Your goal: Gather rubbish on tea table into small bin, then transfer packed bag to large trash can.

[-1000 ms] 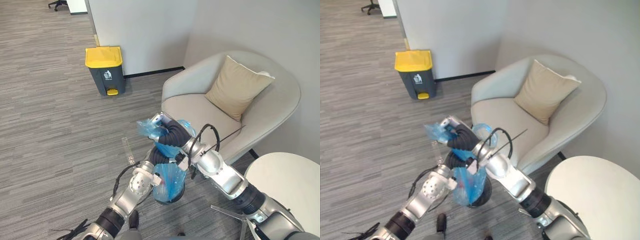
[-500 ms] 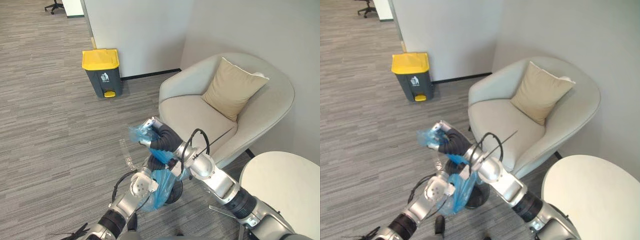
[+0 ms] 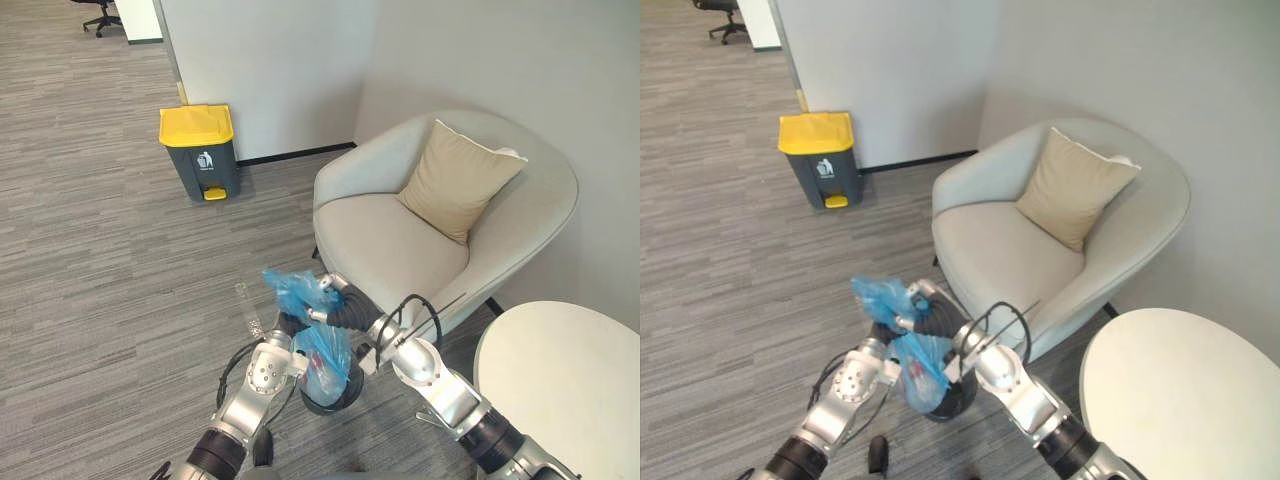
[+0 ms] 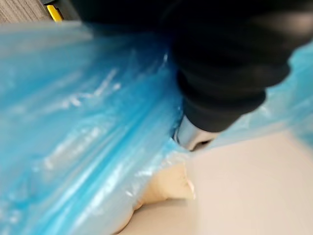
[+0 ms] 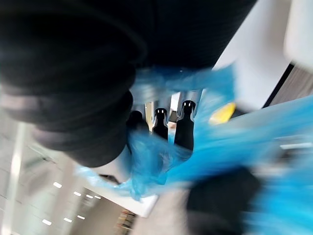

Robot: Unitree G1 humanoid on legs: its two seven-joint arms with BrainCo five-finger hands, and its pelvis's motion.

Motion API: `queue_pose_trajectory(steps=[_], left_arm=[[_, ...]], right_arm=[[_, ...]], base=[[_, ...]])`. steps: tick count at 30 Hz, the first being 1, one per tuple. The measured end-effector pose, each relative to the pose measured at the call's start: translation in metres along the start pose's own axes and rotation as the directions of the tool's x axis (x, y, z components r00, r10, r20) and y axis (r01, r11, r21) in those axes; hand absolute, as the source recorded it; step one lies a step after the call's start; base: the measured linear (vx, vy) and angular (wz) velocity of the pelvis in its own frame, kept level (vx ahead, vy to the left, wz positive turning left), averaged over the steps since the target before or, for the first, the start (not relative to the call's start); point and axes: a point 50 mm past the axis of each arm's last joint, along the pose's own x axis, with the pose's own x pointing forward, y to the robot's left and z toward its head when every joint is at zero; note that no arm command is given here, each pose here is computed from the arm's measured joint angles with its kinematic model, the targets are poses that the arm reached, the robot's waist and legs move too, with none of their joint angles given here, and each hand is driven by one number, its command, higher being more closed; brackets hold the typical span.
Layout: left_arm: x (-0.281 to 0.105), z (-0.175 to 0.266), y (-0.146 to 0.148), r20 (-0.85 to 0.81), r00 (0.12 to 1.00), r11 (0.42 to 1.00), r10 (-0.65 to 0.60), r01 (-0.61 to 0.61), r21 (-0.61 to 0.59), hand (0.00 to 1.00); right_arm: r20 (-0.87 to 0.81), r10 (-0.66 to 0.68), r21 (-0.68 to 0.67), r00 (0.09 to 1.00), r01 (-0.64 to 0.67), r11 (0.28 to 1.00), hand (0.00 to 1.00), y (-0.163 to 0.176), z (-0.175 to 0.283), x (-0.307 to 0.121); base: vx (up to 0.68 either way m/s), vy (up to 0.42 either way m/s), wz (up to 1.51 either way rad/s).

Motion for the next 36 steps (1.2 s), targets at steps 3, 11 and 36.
queue_pose_trajectory(steps=[3, 11, 36], left_arm=[[0.0, 0.003, 0.007, 0.011, 1.0, 1.0, 0.029, -0.029, -0.011, 1.0], [-0.016, -0.007, 0.03, -0.03, 0.988, 0.987, 0.153, -0.154, -0.039, 1.0], [-0.161, -0.165, 0.03, -0.807, 0.565, 0.924, 0.173, -0.377, -0.066, 1.0]], right_arm=[[-0.041, -0.06, -0.21, 0.997, 0.05, 0.976, 0.0, -0.023, -0.01, -0.012], [-0.123, -0.334, -0.442, 0.934, 0.25, 0.861, 0.0, -0.061, -0.029, -0.056], [-0.974, -0.165, 0.011, 0.155, 0.759, 0.651, 0.0, 0.075, -0.155, -0.21]], base=[[0.0, 0.0, 0.0], [0.0, 0.0, -0.01], [0.03, -0.005, 0.04]])
